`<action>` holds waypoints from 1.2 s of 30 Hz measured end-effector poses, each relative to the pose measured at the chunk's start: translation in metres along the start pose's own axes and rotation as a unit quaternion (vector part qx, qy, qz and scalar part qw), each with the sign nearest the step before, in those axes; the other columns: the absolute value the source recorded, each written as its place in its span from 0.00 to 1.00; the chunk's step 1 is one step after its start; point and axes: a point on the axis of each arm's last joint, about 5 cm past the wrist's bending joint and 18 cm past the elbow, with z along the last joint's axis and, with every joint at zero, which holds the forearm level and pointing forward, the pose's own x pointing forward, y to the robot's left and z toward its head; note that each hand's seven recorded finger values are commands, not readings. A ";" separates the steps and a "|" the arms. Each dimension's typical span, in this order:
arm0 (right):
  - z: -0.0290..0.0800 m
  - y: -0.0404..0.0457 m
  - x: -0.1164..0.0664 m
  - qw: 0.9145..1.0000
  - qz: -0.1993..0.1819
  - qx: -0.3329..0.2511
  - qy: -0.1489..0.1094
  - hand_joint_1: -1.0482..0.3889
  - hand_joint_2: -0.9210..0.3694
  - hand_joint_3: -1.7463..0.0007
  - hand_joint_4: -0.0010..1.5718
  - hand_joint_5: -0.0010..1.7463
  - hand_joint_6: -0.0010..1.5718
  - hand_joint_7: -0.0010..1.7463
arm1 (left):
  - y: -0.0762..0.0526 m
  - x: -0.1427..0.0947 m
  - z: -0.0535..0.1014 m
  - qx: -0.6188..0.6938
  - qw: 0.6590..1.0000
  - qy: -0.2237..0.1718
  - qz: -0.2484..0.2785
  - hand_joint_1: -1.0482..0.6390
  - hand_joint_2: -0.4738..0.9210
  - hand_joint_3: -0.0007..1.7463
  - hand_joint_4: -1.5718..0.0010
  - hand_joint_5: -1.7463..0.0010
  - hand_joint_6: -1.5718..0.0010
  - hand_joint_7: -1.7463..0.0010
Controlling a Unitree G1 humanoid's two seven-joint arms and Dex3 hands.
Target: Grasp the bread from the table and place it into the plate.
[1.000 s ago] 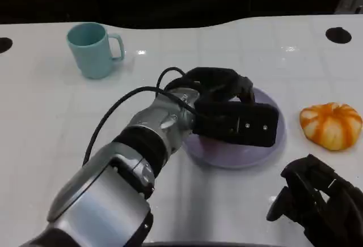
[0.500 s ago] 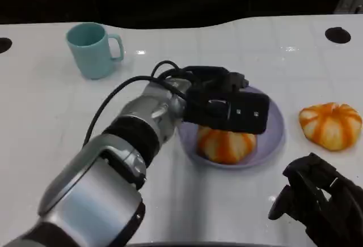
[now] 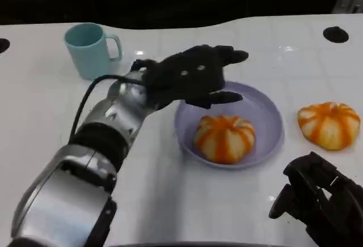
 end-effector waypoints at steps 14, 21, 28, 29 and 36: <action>0.001 0.0007 0.001 1.000 0.002 0.000 -0.001 0.37 0.00 0.86 0.37 1.00 0.33 0.84 | -0.019 -0.043 -0.038 -0.305 0.940 -0.106 0.114 0.28 1.00 0.23 0.66 0.20 0.63 0.52; 0.001 0.0000 0.001 1.000 0.000 -0.001 -0.002 0.37 0.00 0.85 0.36 1.00 0.32 0.84 | -0.043 -0.083 -0.045 -0.451 0.866 -0.109 0.187 0.26 1.00 0.27 0.56 0.00 0.65 0.10; 0.001 0.0005 0.002 1.000 0.000 0.000 0.002 0.37 0.00 0.86 0.37 0.99 0.32 0.84 | -0.053 -0.122 -0.041 -0.548 0.811 -0.088 0.185 0.27 1.00 0.25 0.48 0.00 0.65 0.01; 0.001 0.0004 0.002 1.000 -0.001 0.000 0.002 0.37 0.00 0.85 0.37 0.99 0.32 0.84 | -0.056 -0.127 -0.041 -0.562 0.801 -0.081 0.189 0.28 1.00 0.25 0.48 0.00 0.66 0.00; 0.001 0.0005 0.002 1.000 -0.001 0.000 0.004 0.37 0.00 0.84 0.36 1.00 0.32 0.84 | -0.072 -0.152 -0.037 -0.601 0.771 -0.055 0.202 0.30 1.00 0.29 0.49 0.00 0.66 0.00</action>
